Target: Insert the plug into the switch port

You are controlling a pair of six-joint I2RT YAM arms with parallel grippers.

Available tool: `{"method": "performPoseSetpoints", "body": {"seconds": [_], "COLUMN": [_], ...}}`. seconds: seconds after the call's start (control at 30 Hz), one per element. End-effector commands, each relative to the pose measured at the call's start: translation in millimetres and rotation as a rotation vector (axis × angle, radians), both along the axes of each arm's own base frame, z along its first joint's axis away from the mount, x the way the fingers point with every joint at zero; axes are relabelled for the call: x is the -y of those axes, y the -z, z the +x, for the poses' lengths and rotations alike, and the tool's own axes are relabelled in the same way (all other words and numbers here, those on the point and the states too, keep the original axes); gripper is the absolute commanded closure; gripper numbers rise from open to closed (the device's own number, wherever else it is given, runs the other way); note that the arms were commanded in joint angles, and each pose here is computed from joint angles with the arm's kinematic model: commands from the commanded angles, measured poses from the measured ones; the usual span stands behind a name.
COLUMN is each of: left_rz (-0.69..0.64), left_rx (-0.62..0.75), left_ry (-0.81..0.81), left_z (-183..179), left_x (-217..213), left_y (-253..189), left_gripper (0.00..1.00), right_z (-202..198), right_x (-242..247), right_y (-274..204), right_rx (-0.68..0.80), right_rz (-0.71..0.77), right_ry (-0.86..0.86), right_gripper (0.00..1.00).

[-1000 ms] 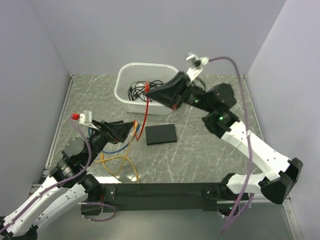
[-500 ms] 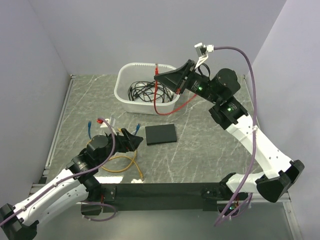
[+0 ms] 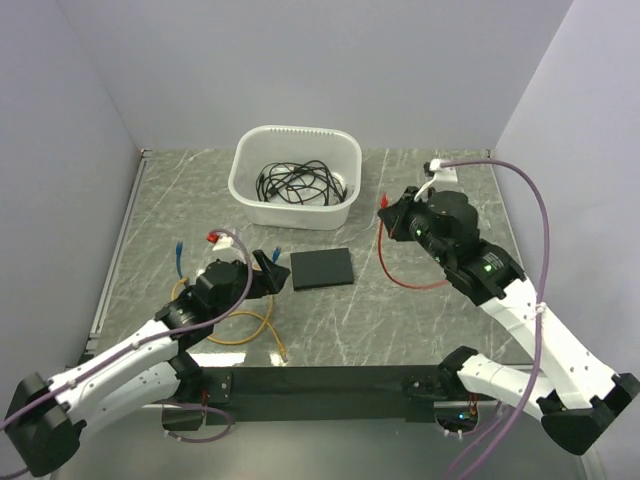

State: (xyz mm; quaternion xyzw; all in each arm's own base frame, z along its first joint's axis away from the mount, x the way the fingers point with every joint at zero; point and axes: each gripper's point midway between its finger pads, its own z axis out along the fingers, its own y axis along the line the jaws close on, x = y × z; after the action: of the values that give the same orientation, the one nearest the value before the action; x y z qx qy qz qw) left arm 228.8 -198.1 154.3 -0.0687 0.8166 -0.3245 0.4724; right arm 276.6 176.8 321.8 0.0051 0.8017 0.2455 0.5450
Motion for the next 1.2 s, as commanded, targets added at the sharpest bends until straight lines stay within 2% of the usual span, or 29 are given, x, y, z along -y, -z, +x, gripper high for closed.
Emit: {"method": "performPoseSetpoints", "body": {"seconds": [0.0,0.37,0.67,1.0,1.17], "left_rz": [-0.066,-0.068,-0.107,-0.125,-0.203], "left_rx": [0.024,-0.084,-0.145,-0.185,-0.209], "left_ry": [-0.012,0.040,0.099,0.145,0.183], "left_z": [12.8,39.3,35.0,29.2,13.5], "left_x": [13.2,50.1,63.2,71.8,76.4], "left_y": [-3.7,38.8,73.1,95.0,88.7], "left_gripper": [0.16,0.17,0.17,0.19,0.21], "right_z": [8.9,51.6,65.1,72.1,71.0], "right_x": [31.8,-14.2,-31.1,-55.6,-80.8], "right_y": [55.9,175.8,250.1,285.5,285.6], "right_rx": [-0.109,-0.331,-0.455,-0.527,-0.519], "right_rz": [-0.177,-0.202,-0.224,-0.200,-0.186], "right_ry": [0.149,0.080,0.067,0.014,-0.052], "right_gripper": [1.00,1.00,1.00,1.00,1.00]}}
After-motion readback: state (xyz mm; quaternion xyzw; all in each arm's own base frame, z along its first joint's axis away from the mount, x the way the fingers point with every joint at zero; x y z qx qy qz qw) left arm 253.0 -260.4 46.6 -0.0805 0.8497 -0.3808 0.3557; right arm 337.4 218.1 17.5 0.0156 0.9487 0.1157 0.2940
